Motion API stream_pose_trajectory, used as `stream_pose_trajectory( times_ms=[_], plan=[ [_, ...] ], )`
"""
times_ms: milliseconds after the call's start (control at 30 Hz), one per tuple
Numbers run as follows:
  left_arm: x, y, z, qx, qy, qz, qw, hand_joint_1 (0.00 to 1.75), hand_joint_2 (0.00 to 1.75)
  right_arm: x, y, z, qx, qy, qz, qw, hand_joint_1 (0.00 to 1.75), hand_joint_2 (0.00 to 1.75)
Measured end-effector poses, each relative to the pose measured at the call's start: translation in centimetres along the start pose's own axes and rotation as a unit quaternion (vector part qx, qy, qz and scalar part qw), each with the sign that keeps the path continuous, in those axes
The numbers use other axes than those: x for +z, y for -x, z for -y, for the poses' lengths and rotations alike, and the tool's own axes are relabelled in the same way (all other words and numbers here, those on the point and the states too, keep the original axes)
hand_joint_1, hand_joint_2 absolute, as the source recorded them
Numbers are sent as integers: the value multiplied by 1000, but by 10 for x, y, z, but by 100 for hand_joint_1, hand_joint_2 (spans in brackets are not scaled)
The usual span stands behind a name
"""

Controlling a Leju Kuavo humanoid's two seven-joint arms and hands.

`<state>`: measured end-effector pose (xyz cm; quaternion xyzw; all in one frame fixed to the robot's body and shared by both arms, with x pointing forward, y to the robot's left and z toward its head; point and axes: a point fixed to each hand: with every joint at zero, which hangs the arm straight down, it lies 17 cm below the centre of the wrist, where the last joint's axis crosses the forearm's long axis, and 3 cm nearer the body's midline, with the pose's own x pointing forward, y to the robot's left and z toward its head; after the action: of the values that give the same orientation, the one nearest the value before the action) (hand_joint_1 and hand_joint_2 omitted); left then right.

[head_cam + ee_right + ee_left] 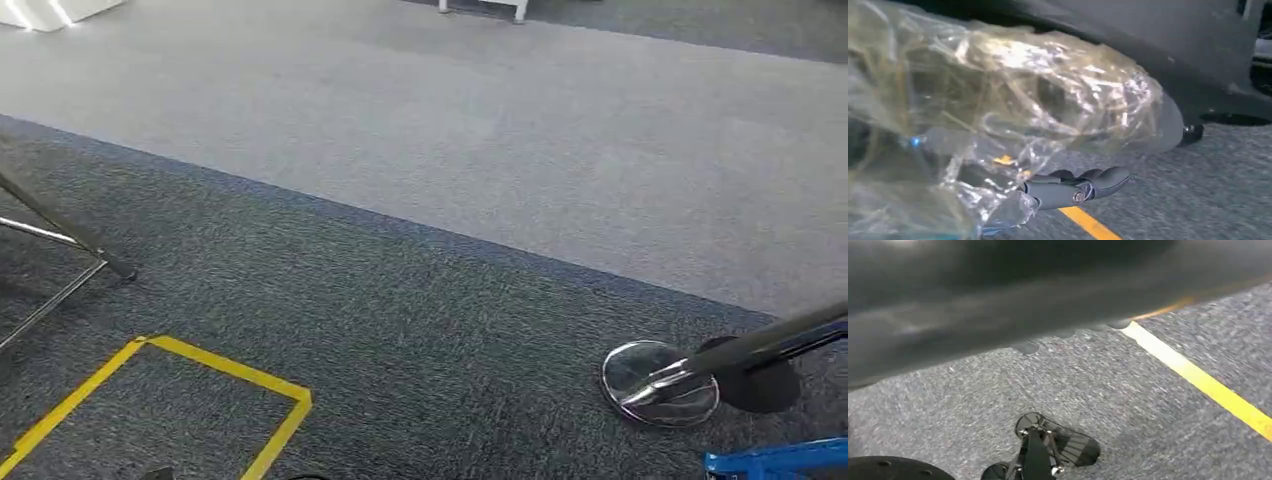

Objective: Take the parts from the cabinet and place them on the table.

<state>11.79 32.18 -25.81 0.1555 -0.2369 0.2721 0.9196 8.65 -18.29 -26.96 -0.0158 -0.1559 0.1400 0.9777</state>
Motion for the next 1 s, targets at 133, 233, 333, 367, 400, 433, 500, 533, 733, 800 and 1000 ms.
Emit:
stream_pose_trajectory(
  times_ms=[133, 233, 333, 367, 400, 433, 500, 533, 733, 800, 1000],
  plan=[
    [0, 0, -1, 0, -1, 0, 1000, 0, 0, -1, -5, 1, 0, 0, 4, 1000, 0, 0],
    [-1, -4, 2, 2, 1, 3, 1000, 0, 0, 0, -2, 0, 0, 0, 1, 1000, 0, 0],
    [0, -1, 1, 2, 1, 1, 1000, 0, 0, -1, -4, 1, -1, 0, 3, 1000, 0, 0],
    [0, 1, 0, 2, 0, -1, 1000, 0, 0, -1, -5, 1, 0, 0, 2, 1000, 0, 0],
    [1, 2, -1, 2, 0, -2, 1000, 0, 0, -1, -4, 0, 0, -1, 1, 1000, 0, 0],
    [1, 2, -1, 2, 1, -2, 1000, 0, 0, 0, -2, 0, 0, -2, 0, 1000, 0, 0],
    [1, 2, 0, 3, 2, -2, 1000, 0, 0, 0, 0, -1, -1, -2, -2, 1000, 0, 0],
    [1, 2, 0, 3, 2, -2, 1000, 0, 0, 0, -1, -1, -1, -3, -1, 1000, 0, 0],
    [0, -2, 3, 6, 5, 1, 1000, 0, 0, 1, 1, -3, -1, -5, -3, 1000, 0, 0],
    [0, -2, 4, 6, 6, 2, 1000, 0, 0, 0, 1, -3, 0, -4, -4, 1000, 0, 0],
    [1, 1, 2, 7, 5, 0, 1000, 0, 0, 1, 1, -3, 1, -5, -4, 1000, 0, 0]
  ],
)
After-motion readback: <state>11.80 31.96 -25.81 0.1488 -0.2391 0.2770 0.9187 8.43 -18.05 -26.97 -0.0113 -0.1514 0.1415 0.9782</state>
